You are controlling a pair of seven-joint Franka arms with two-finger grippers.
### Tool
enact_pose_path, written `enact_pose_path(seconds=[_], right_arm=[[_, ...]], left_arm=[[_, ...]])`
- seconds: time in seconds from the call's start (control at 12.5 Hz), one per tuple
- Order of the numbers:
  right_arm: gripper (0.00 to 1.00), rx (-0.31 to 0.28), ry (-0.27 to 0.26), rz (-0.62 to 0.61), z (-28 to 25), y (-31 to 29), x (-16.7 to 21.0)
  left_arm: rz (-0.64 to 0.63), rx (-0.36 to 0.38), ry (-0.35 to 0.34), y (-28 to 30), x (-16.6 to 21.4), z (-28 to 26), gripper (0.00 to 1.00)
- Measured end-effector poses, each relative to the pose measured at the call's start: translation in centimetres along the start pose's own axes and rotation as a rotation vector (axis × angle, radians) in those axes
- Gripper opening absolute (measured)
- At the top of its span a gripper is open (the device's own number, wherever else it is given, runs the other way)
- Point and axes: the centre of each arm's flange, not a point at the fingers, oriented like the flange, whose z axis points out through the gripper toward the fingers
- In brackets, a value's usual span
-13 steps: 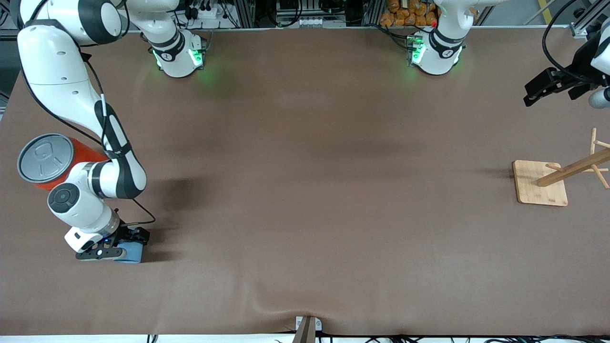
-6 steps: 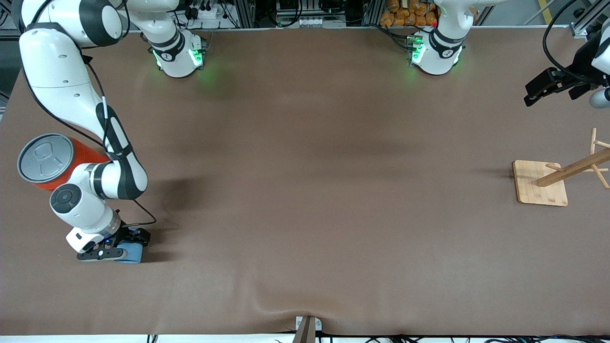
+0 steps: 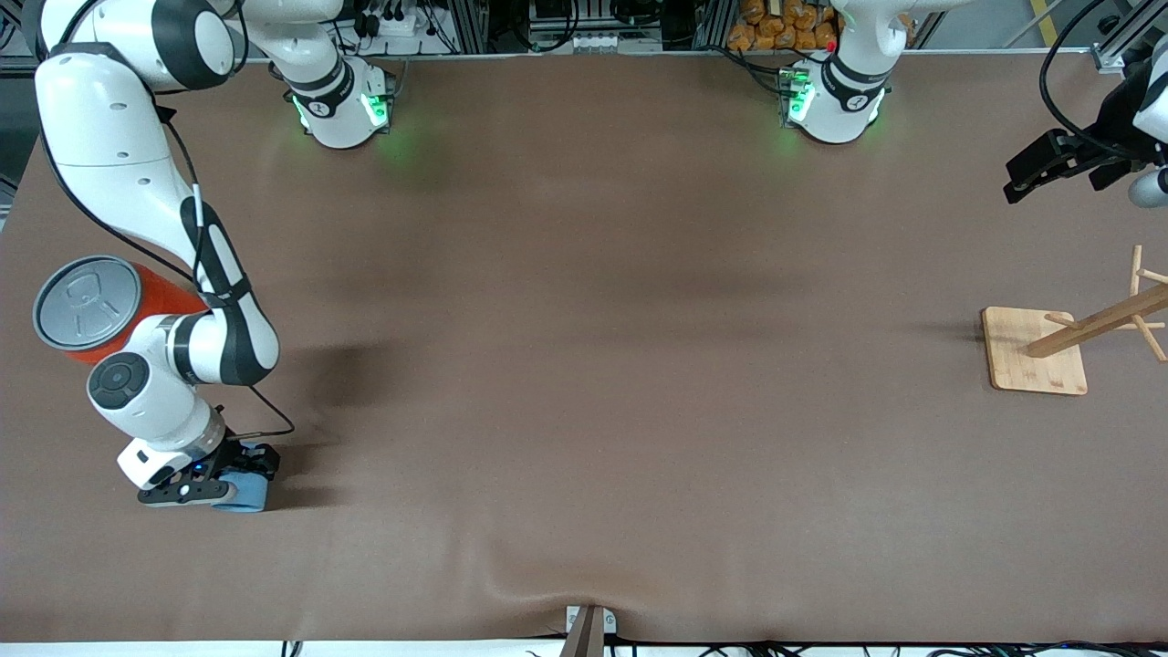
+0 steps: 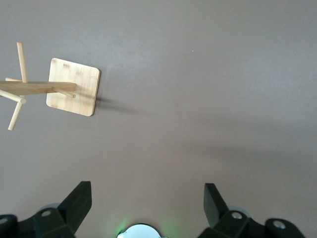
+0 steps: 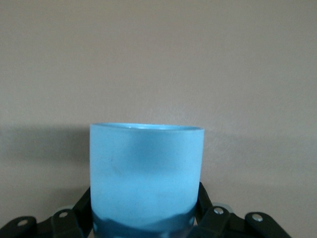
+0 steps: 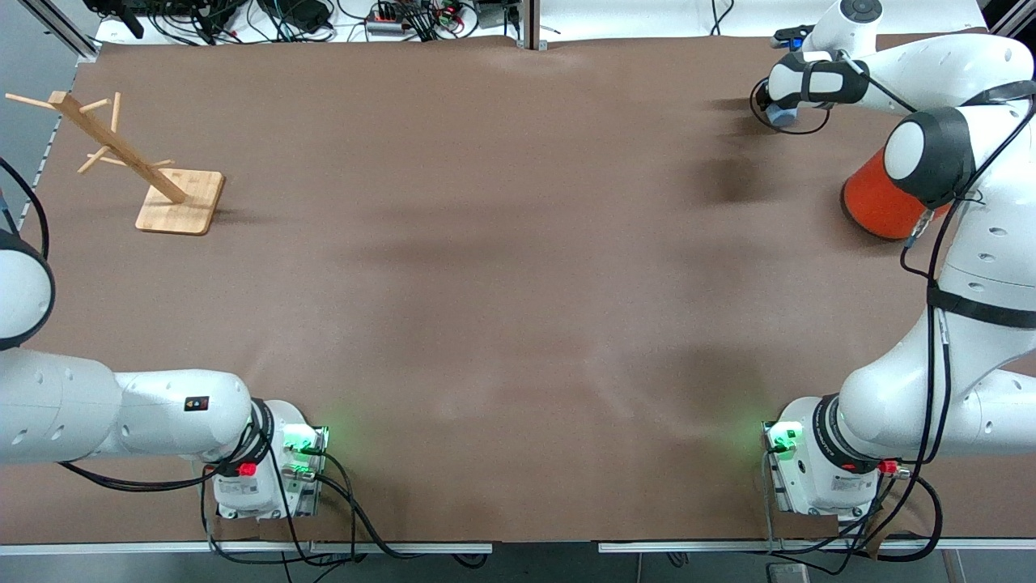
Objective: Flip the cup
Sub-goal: 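Lift the cup with the right gripper while the left gripper approaches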
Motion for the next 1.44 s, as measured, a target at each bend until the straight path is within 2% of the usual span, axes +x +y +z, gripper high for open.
enact_pose_path(seconds=[0.32,0.56,0.8,1.04,1.12,1.28,1.44], right_arm=[[0.79,0.001,0.009,-0.097,-3.6,0.0,1.9],[0.79,0.042,0.017,-0.24,-9.5,-3.2,3.8],[0.79,0.134,0.035,-0.442,-14.0,-10.9,4.6],[0.79,0.233,0.039,-0.617,-16.0,-20.9,3.8],[0.79,0.241,0.029,-0.683,-16.4,-24.5,3.0],[0.79,0.22,-0.042,-0.843,-17.1,-30.6,0.8],[0.79,0.222,-0.047,-1.016,-18.7,-34.5,-0.4]], left_arm=[[0.001,0.001,-0.005,0.0,0.0,0.2,1.0],[0.01,0.004,-0.018,0.6,0.2,0.8,1.0],[0.028,-0.042,-0.047,2.0,1.2,2.4,1.0],[0.048,-0.108,-0.059,4.1,3.0,4.6,1.0],[0.06,-0.131,-0.053,5.2,3.6,5.4,1.0],[0.07,-0.181,-0.043,7.6,5.1,7.3,1.0],[0.065,-0.205,-0.046,9.6,6.3,9.4,1.0]])
